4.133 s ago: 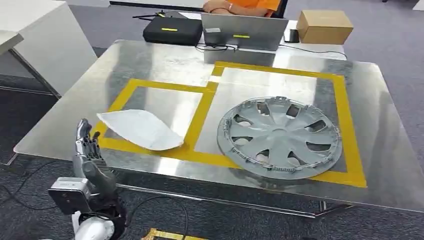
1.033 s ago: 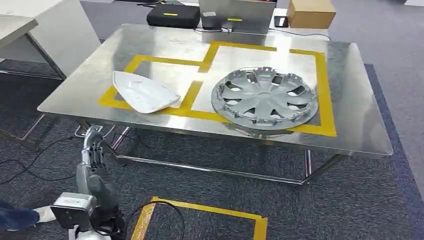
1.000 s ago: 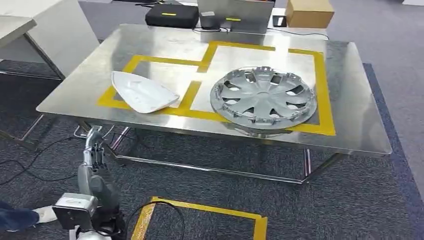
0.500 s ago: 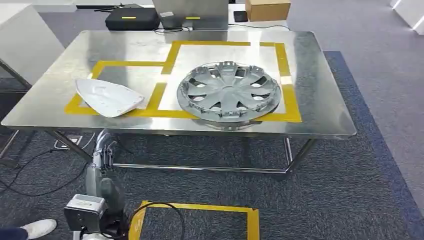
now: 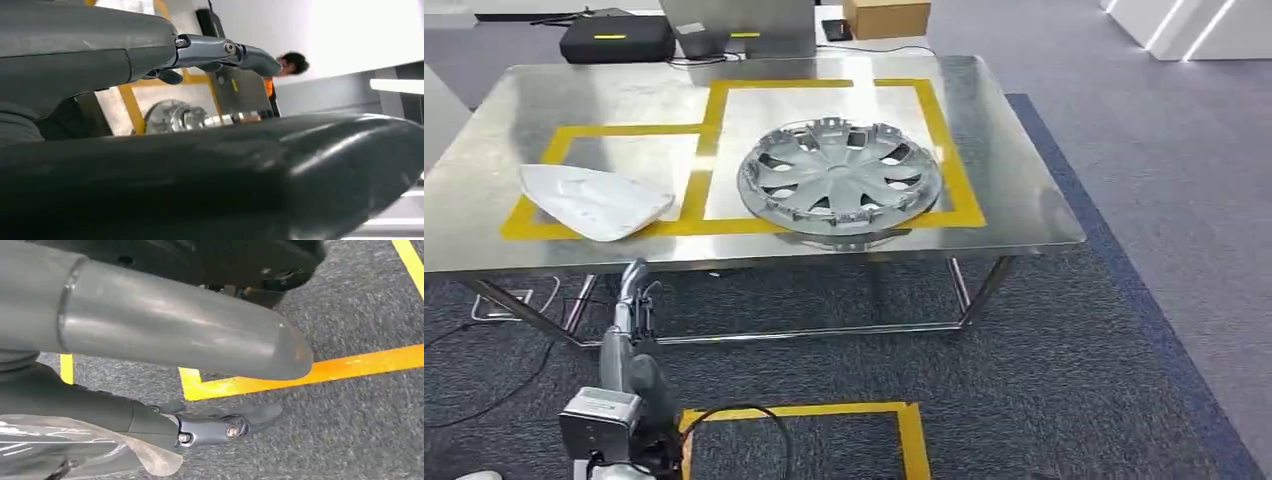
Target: Take the parts from the cabinet and place them on the table.
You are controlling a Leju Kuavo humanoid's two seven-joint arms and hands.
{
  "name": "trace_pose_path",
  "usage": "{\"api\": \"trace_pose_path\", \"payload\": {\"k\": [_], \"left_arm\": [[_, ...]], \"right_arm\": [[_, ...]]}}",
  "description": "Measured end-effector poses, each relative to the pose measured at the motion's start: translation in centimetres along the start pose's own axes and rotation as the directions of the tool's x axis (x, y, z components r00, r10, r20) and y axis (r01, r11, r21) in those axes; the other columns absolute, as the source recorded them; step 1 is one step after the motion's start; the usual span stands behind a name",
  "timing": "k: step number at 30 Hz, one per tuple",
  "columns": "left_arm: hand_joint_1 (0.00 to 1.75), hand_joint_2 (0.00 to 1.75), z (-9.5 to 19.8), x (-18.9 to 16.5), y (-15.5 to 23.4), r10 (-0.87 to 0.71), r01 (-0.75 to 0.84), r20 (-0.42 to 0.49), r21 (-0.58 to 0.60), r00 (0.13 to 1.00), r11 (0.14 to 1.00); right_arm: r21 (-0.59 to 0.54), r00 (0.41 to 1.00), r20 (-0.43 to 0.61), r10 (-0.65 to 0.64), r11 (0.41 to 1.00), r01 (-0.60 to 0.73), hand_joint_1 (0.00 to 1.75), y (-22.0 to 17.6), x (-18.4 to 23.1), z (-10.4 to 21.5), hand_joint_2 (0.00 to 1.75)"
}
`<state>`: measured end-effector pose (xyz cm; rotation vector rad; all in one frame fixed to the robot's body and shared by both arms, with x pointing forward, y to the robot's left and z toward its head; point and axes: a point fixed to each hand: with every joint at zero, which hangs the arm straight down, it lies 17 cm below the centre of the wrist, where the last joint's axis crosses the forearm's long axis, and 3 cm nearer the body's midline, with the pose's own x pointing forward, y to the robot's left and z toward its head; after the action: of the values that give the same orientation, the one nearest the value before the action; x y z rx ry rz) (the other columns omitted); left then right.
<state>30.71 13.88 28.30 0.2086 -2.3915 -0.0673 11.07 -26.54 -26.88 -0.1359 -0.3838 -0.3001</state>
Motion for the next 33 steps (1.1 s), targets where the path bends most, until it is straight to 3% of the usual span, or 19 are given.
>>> {"api": "trace_pose_path", "payload": {"k": [33], "left_arm": [[0.00, 0.00, -0.39, 0.01, 0.62, -0.015, 0.015, -0.001, 0.046, 1.000, 0.999]], "right_arm": [[0.015, 1.000, 0.006, 0.018, 1.000, -0.018, 0.00, 0.45, -0.20, 0.16, 0.00]]}}
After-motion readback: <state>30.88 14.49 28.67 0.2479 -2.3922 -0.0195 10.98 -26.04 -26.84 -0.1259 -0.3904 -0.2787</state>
